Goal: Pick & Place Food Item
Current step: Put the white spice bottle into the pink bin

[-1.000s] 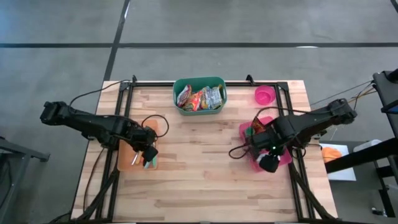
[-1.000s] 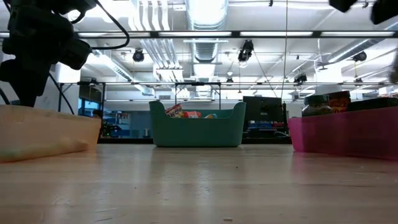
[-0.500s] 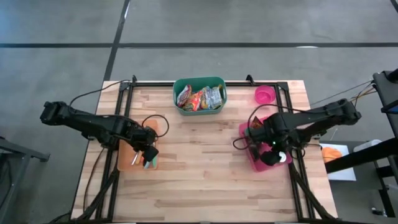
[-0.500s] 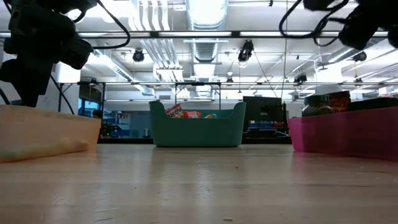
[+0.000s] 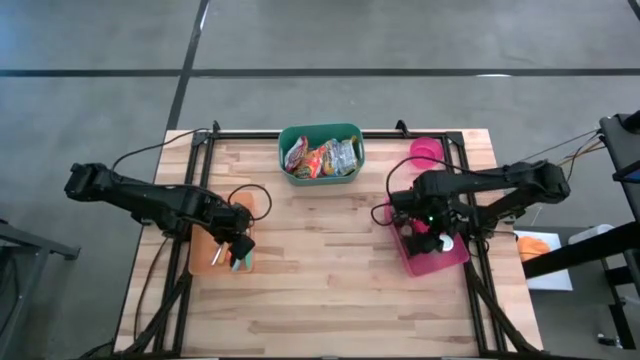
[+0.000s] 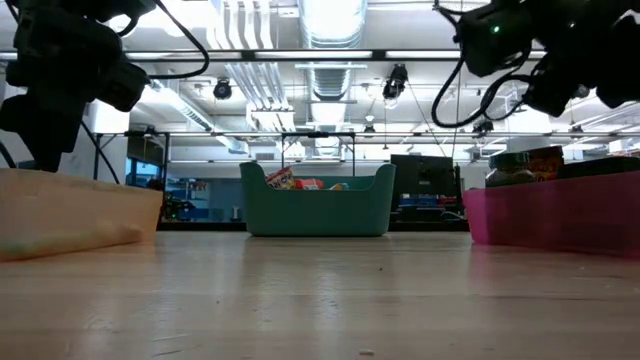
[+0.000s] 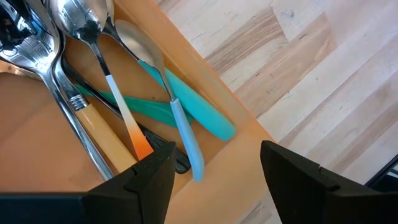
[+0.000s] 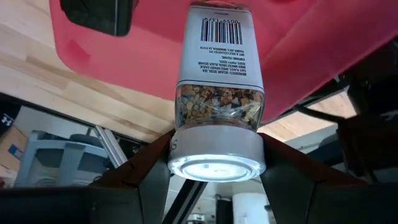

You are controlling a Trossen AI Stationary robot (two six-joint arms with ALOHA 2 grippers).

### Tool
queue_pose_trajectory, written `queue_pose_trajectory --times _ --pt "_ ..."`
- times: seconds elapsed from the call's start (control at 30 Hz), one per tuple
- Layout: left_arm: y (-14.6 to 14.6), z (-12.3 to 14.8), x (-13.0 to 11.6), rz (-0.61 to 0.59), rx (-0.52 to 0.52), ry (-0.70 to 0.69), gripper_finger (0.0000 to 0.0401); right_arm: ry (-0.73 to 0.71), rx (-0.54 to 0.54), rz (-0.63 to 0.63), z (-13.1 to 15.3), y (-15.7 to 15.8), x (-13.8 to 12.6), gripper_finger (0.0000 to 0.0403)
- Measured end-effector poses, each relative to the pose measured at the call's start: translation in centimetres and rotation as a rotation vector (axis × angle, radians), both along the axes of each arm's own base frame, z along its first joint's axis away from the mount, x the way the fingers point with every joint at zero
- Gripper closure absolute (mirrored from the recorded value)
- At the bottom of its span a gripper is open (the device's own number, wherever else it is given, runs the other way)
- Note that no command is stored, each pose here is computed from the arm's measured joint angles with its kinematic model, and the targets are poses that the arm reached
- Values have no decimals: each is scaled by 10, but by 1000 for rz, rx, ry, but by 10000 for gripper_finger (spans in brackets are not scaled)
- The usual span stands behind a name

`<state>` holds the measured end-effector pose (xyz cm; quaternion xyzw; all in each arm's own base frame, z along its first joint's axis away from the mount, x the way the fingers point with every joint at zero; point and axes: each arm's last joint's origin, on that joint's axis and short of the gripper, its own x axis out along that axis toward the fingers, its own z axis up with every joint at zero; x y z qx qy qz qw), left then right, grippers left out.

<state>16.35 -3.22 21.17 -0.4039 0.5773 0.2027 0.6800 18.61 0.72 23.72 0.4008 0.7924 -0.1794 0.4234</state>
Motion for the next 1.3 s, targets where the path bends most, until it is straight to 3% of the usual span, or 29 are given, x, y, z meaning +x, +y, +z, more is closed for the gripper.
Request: queue_pose_trajectory --times 0.4,0.87,1.3 --pt "0 0 0 -8 2 -2 163 51 22 125 -24 -4 17 199" --pt "0 0 0 -11 3 -2 163 -35 19 164 -34 -4 28 198" --pt "0 0 0 -11 3 -2 163 -38 23 166 -34 -4 28 141"
